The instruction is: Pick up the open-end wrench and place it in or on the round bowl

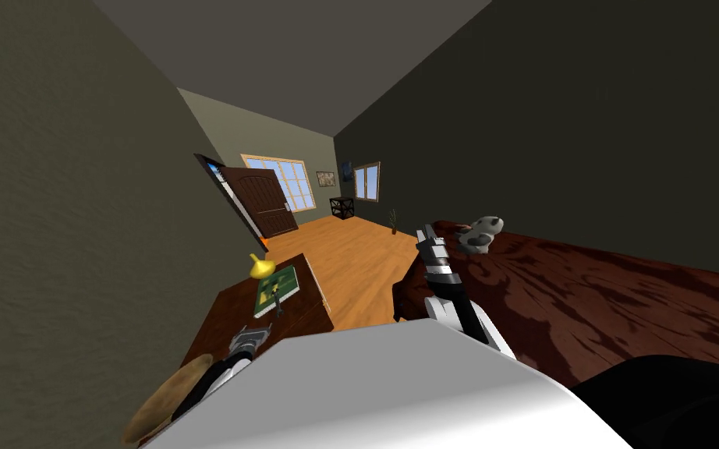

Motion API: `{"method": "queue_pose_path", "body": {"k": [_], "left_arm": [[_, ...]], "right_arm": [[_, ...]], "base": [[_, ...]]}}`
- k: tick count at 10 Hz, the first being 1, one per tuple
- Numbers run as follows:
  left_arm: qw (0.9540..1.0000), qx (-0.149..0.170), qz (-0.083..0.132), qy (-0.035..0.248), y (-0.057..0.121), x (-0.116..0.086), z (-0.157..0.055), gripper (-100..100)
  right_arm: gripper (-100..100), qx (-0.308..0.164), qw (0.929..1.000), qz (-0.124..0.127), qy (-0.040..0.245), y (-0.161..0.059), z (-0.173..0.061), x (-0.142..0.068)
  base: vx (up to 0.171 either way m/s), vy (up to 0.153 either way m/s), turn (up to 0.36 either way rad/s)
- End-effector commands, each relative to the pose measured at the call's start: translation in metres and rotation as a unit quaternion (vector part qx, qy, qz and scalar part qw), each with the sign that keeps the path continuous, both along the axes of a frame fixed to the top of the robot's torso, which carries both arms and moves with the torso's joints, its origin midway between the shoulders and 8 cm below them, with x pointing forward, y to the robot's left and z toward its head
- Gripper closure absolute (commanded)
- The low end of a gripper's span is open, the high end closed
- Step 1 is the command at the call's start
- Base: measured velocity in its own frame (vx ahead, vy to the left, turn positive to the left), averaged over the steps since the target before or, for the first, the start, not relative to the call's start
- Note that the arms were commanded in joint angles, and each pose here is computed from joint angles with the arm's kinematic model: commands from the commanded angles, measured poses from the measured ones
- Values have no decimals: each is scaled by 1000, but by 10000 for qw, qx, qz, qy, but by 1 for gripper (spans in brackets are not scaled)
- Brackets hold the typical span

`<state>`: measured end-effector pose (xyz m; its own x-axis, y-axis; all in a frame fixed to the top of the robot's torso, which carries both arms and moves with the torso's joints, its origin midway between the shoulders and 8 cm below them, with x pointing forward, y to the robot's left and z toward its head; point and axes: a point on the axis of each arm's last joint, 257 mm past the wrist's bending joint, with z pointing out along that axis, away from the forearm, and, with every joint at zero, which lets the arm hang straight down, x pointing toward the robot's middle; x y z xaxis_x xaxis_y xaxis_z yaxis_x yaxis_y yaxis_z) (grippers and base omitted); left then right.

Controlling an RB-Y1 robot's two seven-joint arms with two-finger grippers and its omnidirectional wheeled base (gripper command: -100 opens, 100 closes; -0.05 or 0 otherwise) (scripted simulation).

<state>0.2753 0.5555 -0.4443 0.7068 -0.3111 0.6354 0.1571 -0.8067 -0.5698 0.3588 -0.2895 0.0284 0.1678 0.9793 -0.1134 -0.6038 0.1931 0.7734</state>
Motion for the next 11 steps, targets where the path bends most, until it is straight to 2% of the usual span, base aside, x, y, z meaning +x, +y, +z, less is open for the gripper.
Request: {"method": "queue_pose_path", "body": {"k": [1,3,4,5,6,7,8,9,10,11], "left_arm": [[9995,-220,178,123,6,-16,-16,-100],[9942,-772,719,189,25,-43,-38,-100],[9931,-832,775,287,24,-52,-48,-100],[9876,-1117,1043,345,29,-67,-61,-100],[9875,-1110,1069,336,31,-68,-60,-100],[9813,-1346,1334,327,39,-80,-68,-100],[9806,-1370,1355,364,38,-83,-71,-100],[9741,-1574,1595,313,45,-91,-75,-100],[9726,-1614,1632,374,43,-97,-80,-100],[9645,-1825,1880,343,48,-107,-86,-100]], "right_arm": [[0,0,10000,0,0,0,0,0],[0,0,10000,0,0,0,0,0],[0,0,10000,0,0,0,0,0],[0,0,10000,-1,1,0,0,0],[0,0,10000,0,0,0,0,0],[0,0,10000,-1,1,0,0,0],[0,0,10000,-1,1,0,0,0],[0,0,10000,-1,1,0,0,0],[0,0,10000,0,0,0,0,0],[0,-1,10000,-1,1,0,0,0]], "base": [[25,3,-95],[45,5,-217],[50,5,-100],[50,9,-171],[39,10,-77],[53,3,-124],[43,11,-74],[45,3,-165],[47,14,-68],[68,18,-122]]}}
